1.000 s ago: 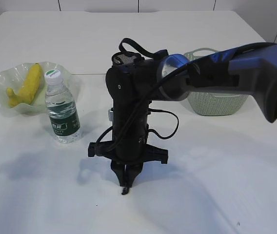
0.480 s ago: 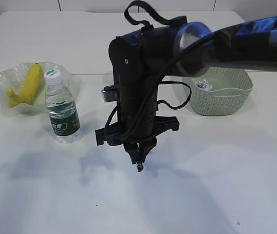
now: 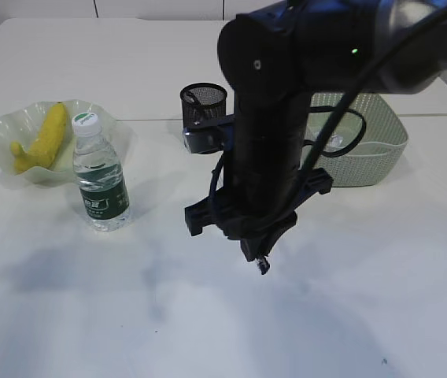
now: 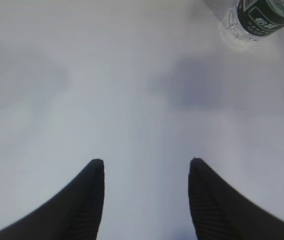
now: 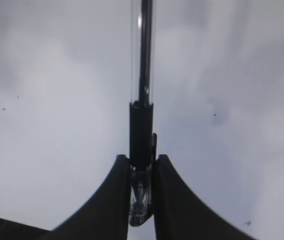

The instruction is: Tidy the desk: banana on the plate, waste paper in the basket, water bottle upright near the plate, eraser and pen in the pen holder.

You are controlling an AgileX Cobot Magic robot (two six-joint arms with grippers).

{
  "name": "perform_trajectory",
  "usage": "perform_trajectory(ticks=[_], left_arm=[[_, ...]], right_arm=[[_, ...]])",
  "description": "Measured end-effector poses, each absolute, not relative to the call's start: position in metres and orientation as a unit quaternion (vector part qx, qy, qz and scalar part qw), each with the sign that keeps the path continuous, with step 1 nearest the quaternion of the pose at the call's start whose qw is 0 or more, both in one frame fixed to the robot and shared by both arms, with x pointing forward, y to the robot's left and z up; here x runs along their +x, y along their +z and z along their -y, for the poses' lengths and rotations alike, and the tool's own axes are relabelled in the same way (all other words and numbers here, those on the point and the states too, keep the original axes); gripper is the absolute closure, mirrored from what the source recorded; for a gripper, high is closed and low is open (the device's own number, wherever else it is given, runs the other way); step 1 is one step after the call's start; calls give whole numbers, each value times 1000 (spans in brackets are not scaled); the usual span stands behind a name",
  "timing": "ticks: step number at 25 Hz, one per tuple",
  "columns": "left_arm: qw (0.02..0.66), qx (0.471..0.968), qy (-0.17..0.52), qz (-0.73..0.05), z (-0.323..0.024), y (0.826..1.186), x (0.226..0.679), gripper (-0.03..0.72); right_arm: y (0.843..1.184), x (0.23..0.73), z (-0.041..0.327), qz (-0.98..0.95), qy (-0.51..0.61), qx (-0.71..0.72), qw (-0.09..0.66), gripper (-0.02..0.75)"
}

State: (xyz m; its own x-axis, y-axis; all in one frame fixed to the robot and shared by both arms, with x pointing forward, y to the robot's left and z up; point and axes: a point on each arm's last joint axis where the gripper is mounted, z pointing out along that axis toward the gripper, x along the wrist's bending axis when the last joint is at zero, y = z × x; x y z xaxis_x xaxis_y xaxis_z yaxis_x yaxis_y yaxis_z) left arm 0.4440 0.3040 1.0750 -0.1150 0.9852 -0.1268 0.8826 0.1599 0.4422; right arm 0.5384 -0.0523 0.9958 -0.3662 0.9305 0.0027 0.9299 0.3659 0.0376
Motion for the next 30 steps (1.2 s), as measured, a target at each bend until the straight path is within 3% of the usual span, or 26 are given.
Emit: perform_trajectory(ticks=[12, 20, 30], left_arm=[[222, 648, 106, -721, -297, 1076, 444, 319], [240, 662, 84, -705, -290, 1076, 443, 319], [261, 737, 70, -620, -243, 1078, 439, 319]], right_arm=[[1089, 480, 88, -865, 134, 484, -2, 674], [1098, 444, 109, -873, 150, 463, -23, 674], [1095, 433, 114, -882, 150, 444, -40, 674]])
